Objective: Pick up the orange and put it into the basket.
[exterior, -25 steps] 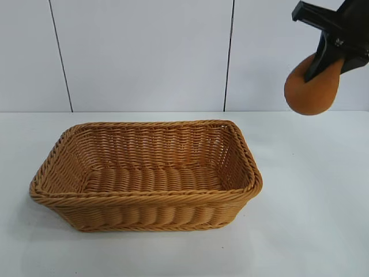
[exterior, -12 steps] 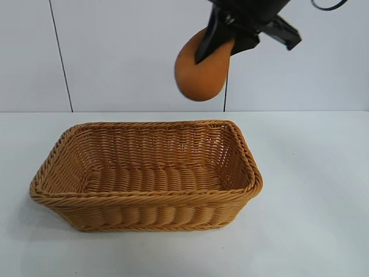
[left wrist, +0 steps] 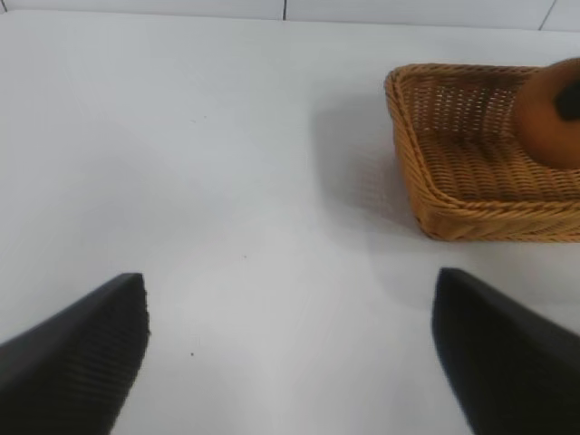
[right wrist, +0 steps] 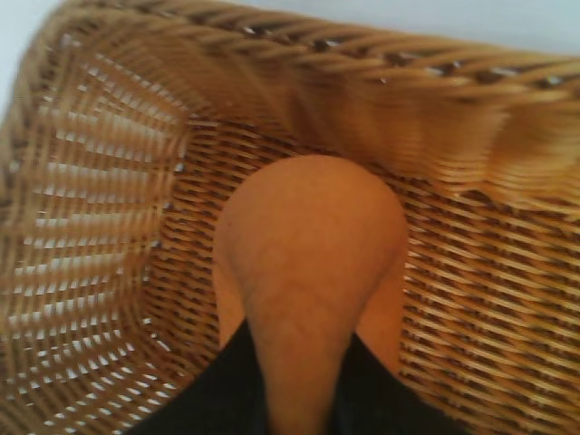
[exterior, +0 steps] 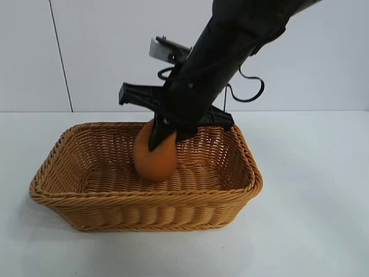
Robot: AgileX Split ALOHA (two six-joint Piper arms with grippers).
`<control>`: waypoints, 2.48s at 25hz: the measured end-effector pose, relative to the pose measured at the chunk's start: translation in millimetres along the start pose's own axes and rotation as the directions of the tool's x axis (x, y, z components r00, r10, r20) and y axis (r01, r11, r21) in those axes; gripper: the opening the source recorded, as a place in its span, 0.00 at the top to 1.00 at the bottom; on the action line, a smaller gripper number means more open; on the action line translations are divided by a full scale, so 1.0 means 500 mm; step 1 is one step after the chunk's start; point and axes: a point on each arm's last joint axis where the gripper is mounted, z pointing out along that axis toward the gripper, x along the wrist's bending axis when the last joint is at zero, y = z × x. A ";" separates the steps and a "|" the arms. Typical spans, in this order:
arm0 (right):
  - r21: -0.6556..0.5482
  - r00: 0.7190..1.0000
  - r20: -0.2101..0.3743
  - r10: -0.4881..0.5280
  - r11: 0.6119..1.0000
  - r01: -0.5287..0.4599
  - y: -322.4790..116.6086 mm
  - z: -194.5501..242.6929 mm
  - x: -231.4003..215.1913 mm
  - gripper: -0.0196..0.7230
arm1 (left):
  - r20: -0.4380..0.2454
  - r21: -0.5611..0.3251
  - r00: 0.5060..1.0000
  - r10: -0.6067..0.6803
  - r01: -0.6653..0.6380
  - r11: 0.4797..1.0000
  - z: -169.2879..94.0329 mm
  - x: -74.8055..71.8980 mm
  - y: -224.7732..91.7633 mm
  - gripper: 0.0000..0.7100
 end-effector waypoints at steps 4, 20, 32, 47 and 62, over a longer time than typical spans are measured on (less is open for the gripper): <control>-0.034 1.000 -0.009 -0.019 0.999 0.019 0.014 -0.038 0.012 0.14 | 0.001 0.000 1.000 0.000 0.000 1.000 0.000 0.000 0.000 0.14; 0.098 0.942 0.296 -0.157 0.986 0.134 0.134 -0.281 -0.017 0.10 | 0.001 0.000 1.000 0.000 0.000 1.000 0.000 0.000 0.000 0.14; -0.028 0.860 0.464 0.210 0.975 -0.222 0.148 -0.400 -0.361 0.10 | 0.001 0.000 1.000 0.000 0.000 1.000 0.000 0.000 0.000 0.14; 0.047 0.861 0.432 0.269 0.947 -0.319 0.037 -0.438 -0.384 0.10 | 0.001 0.000 1.000 0.000 0.000 1.000 0.000 0.000 0.000 0.14; 0.093 0.902 0.398 0.168 0.971 -0.222 -0.358 -0.499 -0.221 0.10 | 0.001 0.000 1.000 0.000 0.000 1.000 0.000 0.000 0.000 0.14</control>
